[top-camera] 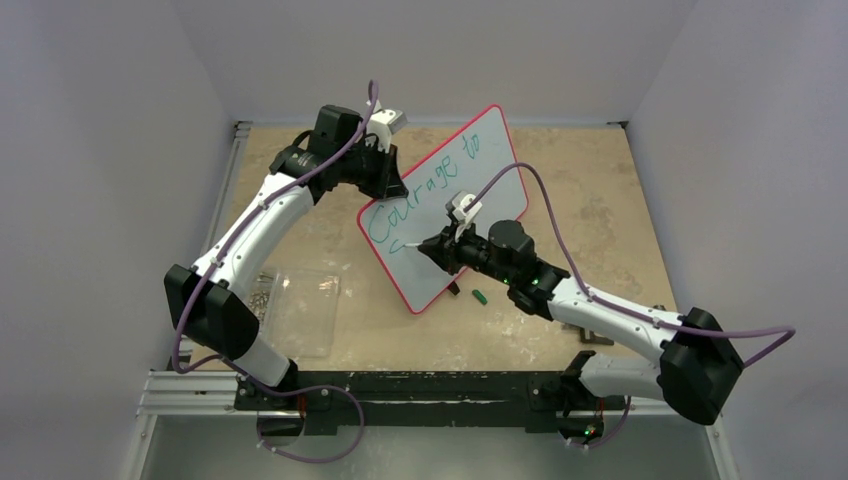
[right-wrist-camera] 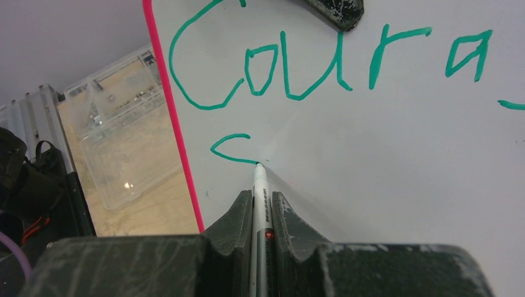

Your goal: Write a sentence on the whiteboard

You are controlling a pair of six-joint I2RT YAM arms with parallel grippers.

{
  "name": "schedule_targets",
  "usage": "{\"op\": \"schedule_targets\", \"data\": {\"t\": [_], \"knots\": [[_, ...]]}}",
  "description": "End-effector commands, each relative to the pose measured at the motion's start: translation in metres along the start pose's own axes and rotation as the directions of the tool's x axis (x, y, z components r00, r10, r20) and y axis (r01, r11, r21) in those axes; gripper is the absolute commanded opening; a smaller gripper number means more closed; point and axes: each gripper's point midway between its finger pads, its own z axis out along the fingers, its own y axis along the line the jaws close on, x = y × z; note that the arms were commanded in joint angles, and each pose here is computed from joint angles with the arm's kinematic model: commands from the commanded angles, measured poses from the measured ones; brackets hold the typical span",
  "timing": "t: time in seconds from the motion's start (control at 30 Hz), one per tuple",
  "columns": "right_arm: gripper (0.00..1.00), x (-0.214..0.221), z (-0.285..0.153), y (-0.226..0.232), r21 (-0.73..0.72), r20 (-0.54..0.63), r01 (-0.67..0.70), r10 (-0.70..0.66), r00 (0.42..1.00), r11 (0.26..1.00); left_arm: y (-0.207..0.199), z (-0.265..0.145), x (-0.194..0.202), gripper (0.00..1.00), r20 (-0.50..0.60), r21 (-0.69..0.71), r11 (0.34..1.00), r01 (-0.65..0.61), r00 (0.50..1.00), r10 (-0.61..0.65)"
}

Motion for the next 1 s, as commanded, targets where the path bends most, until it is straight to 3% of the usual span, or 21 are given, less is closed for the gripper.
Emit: {"op": "schedule_targets", "data": {"t": [0.0, 0.47, 0.97], "knots": [[0.0, 0.007, -0.003, -0.02, 0.097, -0.024, 0.03, -0.028, 0.999, 0.995, 0.051, -0.007, 0.031, 0.0, -0.119, -0.242, 0.968, -0.067, 0.992, 0.039], [0.0, 0.035, -0.005, -0.009, 0.03, -0.103, 0.005, -0.002, 0.995, 1.0, 0.051, -0.008, 0.031, 0.0, -0.119, -0.246, 0.967, -0.069, 0.992, 0.04], [0.0, 0.037, 0.002, 0.021, -0.1, -0.127, 0.011, -0.023, 0.992, 0.995, 0.051, -0.008, 0.03, 0.0, -0.116, -0.246, 0.967, -0.07, 0.992, 0.042]]}}
